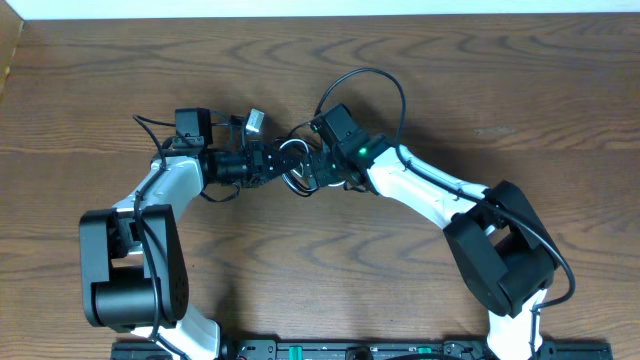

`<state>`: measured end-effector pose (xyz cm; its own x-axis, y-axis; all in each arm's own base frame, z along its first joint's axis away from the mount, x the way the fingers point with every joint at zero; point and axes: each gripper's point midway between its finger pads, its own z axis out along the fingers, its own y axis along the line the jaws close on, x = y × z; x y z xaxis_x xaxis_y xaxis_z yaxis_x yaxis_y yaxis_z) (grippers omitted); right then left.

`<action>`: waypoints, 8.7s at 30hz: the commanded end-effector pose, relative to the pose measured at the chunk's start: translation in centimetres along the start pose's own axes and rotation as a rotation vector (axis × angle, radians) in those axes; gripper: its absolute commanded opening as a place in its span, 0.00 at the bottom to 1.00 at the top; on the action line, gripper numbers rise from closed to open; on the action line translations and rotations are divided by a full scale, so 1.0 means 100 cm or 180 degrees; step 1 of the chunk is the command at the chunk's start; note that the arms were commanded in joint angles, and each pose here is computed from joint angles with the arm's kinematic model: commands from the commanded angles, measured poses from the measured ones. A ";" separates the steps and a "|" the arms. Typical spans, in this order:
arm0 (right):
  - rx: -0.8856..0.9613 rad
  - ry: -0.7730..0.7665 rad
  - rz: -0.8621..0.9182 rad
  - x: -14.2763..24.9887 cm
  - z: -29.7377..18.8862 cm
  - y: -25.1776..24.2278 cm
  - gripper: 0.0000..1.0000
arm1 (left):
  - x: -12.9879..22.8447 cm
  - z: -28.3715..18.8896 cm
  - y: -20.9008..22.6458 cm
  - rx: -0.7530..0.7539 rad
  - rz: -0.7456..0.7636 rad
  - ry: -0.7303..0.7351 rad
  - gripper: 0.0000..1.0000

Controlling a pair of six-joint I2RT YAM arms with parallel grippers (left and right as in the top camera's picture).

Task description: Untangle cables

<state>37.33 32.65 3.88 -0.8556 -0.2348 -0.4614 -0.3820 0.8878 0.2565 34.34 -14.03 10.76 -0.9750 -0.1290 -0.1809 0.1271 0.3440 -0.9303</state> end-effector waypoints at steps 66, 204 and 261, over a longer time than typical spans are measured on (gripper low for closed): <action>-0.0534 -0.0129 -0.0008 -0.040 -0.051 -0.031 0.50 | -0.016 -0.083 0.133 -0.2360 -0.1246 -0.0885 0.48; -0.3467 -0.1991 -0.1414 -0.136 -0.263 0.115 0.01 | -0.026 -0.039 0.052 -0.0761 0.0089 -0.0404 0.65; -0.3136 -0.1817 -0.1071 -0.139 -0.233 0.102 0.01 | -0.002 0.003 0.038 -0.0742 -0.0059 -0.0038 0.60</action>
<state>37.15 35.95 31.22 -0.5185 0.0043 -0.8551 -0.8540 0.0485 0.5181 34.94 -12.23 6.89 -0.9734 -0.1643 -0.1598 0.0451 0.5462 -0.8364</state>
